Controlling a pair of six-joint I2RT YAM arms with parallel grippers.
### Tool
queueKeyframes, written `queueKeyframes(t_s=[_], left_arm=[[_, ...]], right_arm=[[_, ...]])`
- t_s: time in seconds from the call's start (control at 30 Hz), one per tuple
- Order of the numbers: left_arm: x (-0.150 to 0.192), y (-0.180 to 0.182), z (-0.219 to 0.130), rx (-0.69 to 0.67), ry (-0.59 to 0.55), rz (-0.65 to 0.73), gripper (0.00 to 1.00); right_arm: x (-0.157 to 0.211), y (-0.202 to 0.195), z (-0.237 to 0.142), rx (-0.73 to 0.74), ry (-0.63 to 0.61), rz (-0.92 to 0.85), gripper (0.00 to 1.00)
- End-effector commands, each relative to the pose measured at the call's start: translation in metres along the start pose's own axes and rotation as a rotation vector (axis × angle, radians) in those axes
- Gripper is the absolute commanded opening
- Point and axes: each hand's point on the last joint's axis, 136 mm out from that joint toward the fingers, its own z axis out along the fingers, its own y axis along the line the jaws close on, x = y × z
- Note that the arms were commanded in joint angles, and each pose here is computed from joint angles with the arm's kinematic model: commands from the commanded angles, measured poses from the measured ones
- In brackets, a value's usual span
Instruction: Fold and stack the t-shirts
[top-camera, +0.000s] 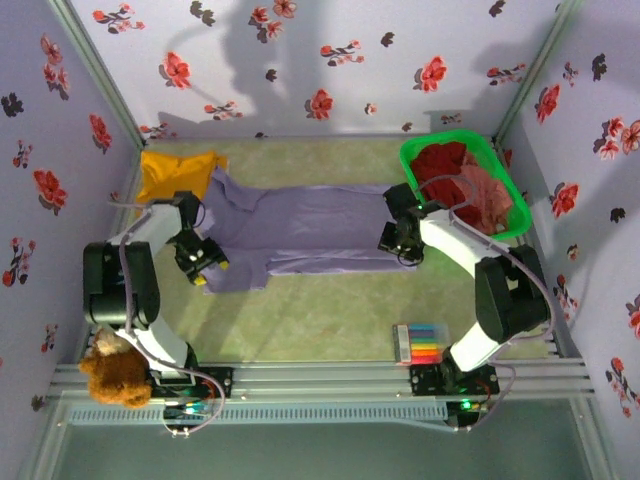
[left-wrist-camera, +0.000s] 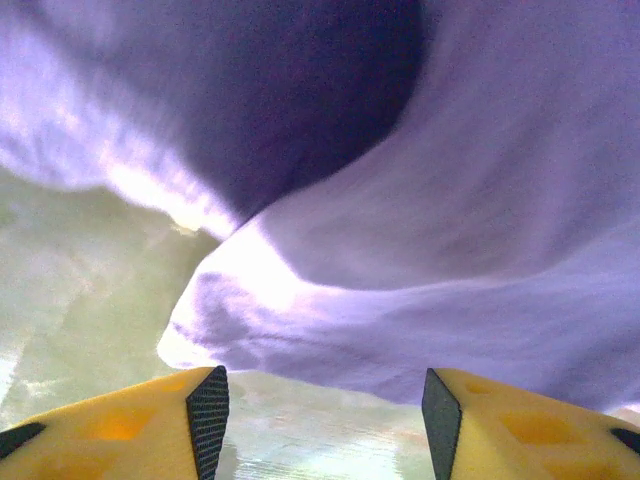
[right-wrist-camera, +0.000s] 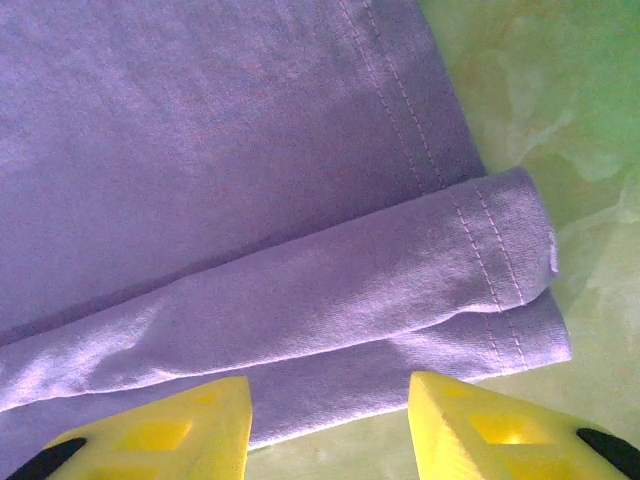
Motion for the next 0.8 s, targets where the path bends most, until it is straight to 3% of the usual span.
queueKeyframes(t_s=[0.0,0.4,0.47,0.63,0.77], left_arm=[[0.003,0.000,0.002,0.027,-0.051,-0.057,0.57],[0.018,0.020,0.033,-0.036,-0.016,-0.070,0.55],[0.017,0.023,0.036,-0.051,-0.017,-0.054,0.47],[0.010,0.021,0.031,-0.047,-0.050,-0.038,0.15],[0.005,0.012,0.016,-0.013,-0.086,-0.032,0.02]], right_arm=[[0.001,-0.003,-0.009,0.005,-0.008,0.025,0.46],[-0.008,-0.005,-0.008,-0.013,-0.007,0.033,0.46],[-0.008,-0.008,-0.007,-0.010,-0.006,0.036,0.46],[-0.014,-0.009,-0.002,-0.008,-0.024,0.039,0.46],[-0.018,-0.007,0.009,0.008,-0.016,0.026,0.46]])
